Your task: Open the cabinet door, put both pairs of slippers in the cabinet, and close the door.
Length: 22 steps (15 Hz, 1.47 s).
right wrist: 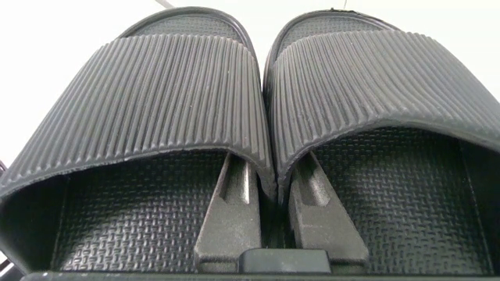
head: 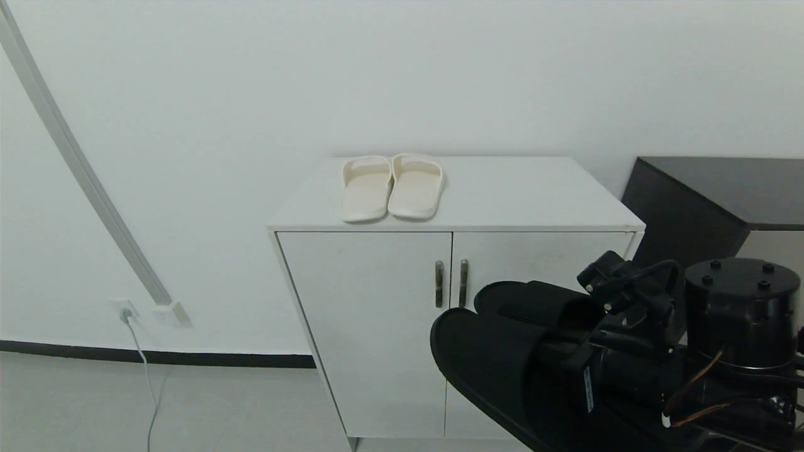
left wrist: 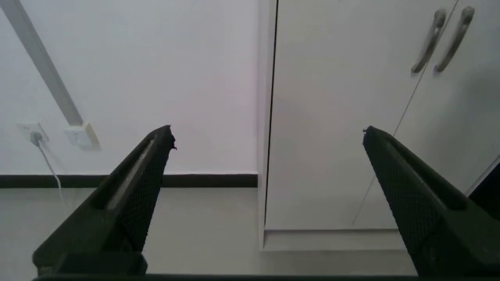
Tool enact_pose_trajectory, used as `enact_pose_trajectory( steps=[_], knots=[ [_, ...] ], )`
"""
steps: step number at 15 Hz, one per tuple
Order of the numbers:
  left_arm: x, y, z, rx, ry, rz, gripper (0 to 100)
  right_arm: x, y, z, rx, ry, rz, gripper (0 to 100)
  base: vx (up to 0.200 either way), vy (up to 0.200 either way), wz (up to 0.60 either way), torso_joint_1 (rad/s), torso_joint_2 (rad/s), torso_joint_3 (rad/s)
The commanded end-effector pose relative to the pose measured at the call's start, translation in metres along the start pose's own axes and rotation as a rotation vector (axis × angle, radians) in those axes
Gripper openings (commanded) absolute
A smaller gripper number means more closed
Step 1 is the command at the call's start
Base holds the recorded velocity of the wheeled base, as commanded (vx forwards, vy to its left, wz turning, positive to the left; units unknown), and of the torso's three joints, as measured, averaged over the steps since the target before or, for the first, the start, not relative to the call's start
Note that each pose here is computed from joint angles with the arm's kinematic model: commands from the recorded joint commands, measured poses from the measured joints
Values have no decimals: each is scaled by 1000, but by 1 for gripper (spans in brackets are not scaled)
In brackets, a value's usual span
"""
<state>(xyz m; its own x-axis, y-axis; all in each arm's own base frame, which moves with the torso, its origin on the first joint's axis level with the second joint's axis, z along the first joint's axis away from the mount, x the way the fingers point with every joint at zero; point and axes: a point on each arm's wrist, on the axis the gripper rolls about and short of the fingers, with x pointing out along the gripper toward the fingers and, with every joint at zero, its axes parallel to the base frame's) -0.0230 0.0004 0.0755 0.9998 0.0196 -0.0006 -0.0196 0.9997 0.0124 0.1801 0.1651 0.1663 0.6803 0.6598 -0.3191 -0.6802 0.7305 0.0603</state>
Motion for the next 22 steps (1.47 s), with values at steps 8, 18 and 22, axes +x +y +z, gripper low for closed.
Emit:
enact_pose_trajectory(
  steps=[8, 18, 22],
  knots=[
    [0, 0, 0, 0, 1, 0, 100, -3, 2, 0, -3, -5, 9, 0, 0, 0, 0, -163, 487, 323],
    [0, 0, 0, 0, 3, 10, 100, -2, 2, -2, -8, 6, 10, 0, 0, 0, 0, -83, 450, 372],
    [0, 0, 0, -2, -1, 0, 100, -1, 1, -3, -8, 10, 7, 0, 0, 0, 0, 2, 81, 77]
  ],
)
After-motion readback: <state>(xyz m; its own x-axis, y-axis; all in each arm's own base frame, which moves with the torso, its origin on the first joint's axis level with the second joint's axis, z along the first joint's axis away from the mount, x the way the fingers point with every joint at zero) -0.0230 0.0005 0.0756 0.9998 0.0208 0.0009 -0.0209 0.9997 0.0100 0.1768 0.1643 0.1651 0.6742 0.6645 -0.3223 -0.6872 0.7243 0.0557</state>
